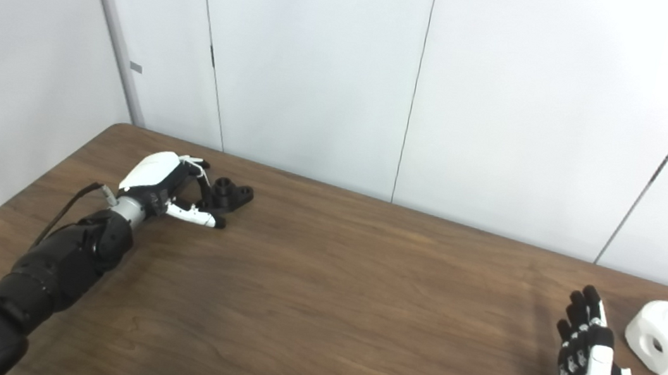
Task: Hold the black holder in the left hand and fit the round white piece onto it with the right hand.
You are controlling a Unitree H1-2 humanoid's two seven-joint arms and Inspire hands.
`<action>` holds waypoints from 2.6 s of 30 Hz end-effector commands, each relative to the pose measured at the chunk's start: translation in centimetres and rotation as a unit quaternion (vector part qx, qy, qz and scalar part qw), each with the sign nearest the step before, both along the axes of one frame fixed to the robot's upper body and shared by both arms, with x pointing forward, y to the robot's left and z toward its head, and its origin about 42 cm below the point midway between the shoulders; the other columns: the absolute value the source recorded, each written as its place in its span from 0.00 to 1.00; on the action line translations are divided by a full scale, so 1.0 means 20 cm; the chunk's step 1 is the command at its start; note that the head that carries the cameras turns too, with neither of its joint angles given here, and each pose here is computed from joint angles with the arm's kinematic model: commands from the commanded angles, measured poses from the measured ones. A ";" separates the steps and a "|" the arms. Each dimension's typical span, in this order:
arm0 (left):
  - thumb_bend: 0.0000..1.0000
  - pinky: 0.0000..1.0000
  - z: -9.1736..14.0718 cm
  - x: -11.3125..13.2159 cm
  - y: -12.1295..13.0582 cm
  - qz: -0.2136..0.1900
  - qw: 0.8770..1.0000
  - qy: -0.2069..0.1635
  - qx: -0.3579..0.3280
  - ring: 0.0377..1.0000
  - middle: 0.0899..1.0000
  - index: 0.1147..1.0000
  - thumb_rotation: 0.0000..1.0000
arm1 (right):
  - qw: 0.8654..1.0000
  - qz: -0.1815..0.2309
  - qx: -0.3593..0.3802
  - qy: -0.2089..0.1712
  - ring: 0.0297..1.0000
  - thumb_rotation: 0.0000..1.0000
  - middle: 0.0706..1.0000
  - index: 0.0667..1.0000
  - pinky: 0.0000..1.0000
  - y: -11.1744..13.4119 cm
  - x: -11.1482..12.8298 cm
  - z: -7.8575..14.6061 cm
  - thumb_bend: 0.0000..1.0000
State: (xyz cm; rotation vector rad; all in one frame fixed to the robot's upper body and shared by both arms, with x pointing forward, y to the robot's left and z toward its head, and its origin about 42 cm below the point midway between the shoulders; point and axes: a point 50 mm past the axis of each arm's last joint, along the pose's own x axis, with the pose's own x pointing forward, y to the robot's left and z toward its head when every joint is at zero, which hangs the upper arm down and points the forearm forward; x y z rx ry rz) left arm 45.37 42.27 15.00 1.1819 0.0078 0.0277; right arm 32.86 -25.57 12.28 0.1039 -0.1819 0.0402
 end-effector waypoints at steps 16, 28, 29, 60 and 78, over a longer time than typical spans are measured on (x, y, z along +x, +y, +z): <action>0.95 0.91 -0.02 0.05 -0.07 -0.028 0.999 -0.001 0.030 0.90 0.82 0.63 0.12 | 1.000 -0.002 0.003 0.003 1.00 1.00 0.97 0.96 1.00 0.02 -0.02 -0.02 0.39; 0.54 0.91 -0.04 0.04 -0.10 -0.045 0.998 -0.016 0.027 0.86 0.72 0.42 0.05 | 1.000 -0.001 -0.001 -0.003 1.00 1.00 0.97 0.97 1.00 0.02 -0.02 -0.02 0.38; 0.53 0.91 -0.05 0.04 -0.10 -0.047 0.998 -0.016 0.027 0.86 0.71 0.42 0.05 | 1.000 -0.001 -0.002 -0.003 1.00 1.00 0.97 0.97 1.00 0.02 -0.02 -0.02 0.38; 0.52 0.99 -0.07 -0.06 -0.29 -0.133 0.990 -0.034 0.021 0.94 0.72 0.42 0.05 | 1.000 -0.003 -0.003 -0.008 1.00 1.00 0.97 0.96 1.00 0.01 -0.02 0.00 0.39; 0.52 1.00 -0.03 -0.33 -0.73 -0.235 0.970 -0.047 -0.049 1.00 0.76 0.41 0.05 | 1.000 -0.007 -0.018 -0.022 0.98 0.98 0.94 0.94 0.97 0.05 -0.01 0.04 0.44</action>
